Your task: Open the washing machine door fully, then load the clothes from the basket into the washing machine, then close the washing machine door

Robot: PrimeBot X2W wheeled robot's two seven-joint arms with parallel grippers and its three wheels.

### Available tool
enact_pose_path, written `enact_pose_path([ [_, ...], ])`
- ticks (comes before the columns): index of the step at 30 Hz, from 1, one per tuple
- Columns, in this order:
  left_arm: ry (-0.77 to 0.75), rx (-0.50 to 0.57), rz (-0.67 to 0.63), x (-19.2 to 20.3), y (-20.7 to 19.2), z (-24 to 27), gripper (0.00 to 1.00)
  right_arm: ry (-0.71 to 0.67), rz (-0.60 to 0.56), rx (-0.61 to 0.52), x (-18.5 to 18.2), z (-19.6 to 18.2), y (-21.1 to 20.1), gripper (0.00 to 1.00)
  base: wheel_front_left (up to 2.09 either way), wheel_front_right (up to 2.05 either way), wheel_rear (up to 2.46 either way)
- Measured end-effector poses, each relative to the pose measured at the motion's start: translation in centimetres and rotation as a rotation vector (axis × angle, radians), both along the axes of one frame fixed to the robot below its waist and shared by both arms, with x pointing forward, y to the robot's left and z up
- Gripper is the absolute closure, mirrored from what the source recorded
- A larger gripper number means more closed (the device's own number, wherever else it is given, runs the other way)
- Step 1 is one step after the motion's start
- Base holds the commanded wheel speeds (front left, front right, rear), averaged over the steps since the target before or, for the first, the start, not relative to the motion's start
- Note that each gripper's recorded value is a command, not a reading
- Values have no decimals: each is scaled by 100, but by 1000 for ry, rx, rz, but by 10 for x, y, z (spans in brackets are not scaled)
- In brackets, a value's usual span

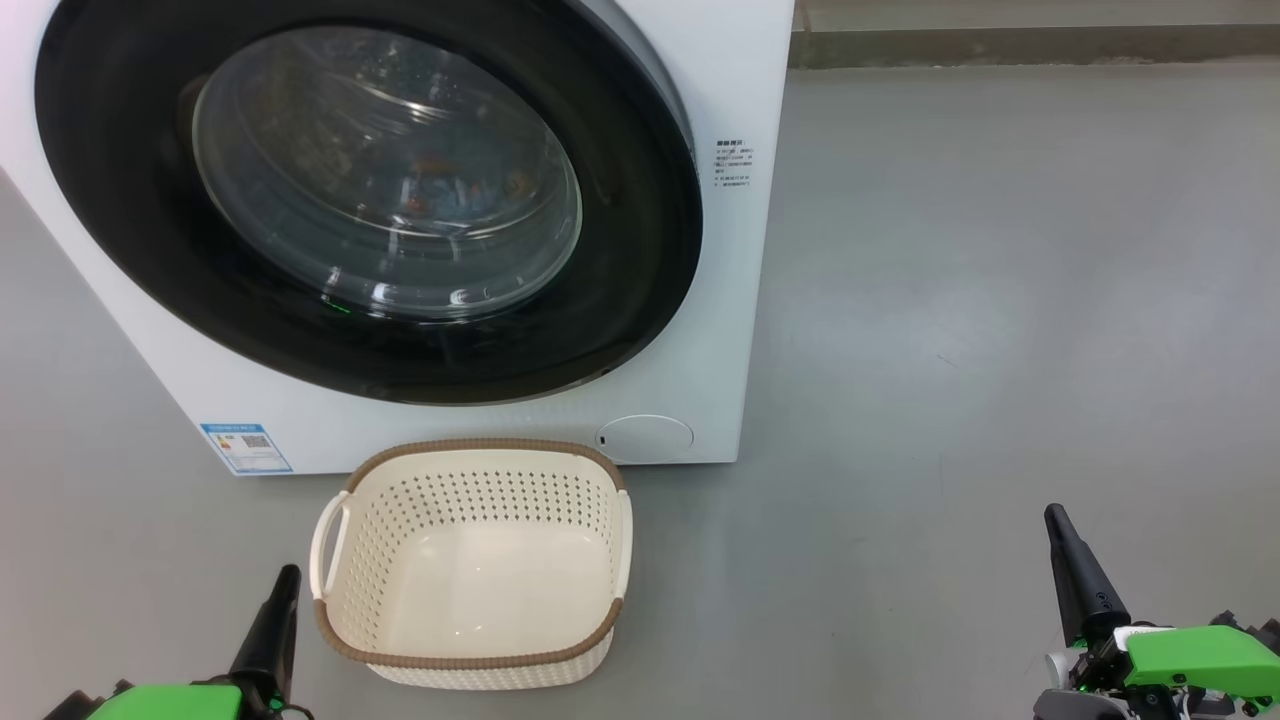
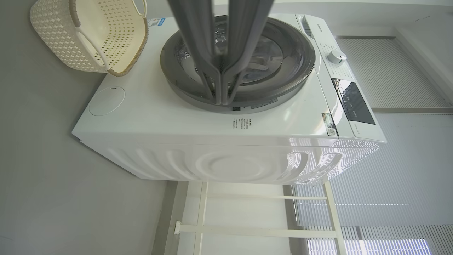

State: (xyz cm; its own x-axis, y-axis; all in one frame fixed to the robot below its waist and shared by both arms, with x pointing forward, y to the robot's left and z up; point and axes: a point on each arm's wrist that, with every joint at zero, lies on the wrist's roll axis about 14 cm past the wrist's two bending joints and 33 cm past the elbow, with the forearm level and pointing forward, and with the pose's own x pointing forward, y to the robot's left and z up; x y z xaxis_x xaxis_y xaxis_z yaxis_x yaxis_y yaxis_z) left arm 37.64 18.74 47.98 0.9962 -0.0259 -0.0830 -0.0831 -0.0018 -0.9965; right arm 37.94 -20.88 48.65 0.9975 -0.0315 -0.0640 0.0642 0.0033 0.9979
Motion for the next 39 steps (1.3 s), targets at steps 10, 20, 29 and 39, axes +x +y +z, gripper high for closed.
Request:
enact_pose_path([
  [10, 0, 0, 0, 0, 0, 0, 100, 0, 0, 0, 0, 0, 0, 100, 0, 0, 0],
  [20, 0, 0, 0, 0, 0, 0, 100, 0, 0, 1, 0, 0, 0, 100, 0, 0, 0],
  [29, 0, 0, 0, 0, 0, 0, 100, 0, -1, 1, 0, 0, 0, 100, 0, 0, 0],
  [39, 0, 0, 0, 0, 0, 0, 100, 0, -1, 1, 0, 0, 0, 100, 0, 0, 0],
])
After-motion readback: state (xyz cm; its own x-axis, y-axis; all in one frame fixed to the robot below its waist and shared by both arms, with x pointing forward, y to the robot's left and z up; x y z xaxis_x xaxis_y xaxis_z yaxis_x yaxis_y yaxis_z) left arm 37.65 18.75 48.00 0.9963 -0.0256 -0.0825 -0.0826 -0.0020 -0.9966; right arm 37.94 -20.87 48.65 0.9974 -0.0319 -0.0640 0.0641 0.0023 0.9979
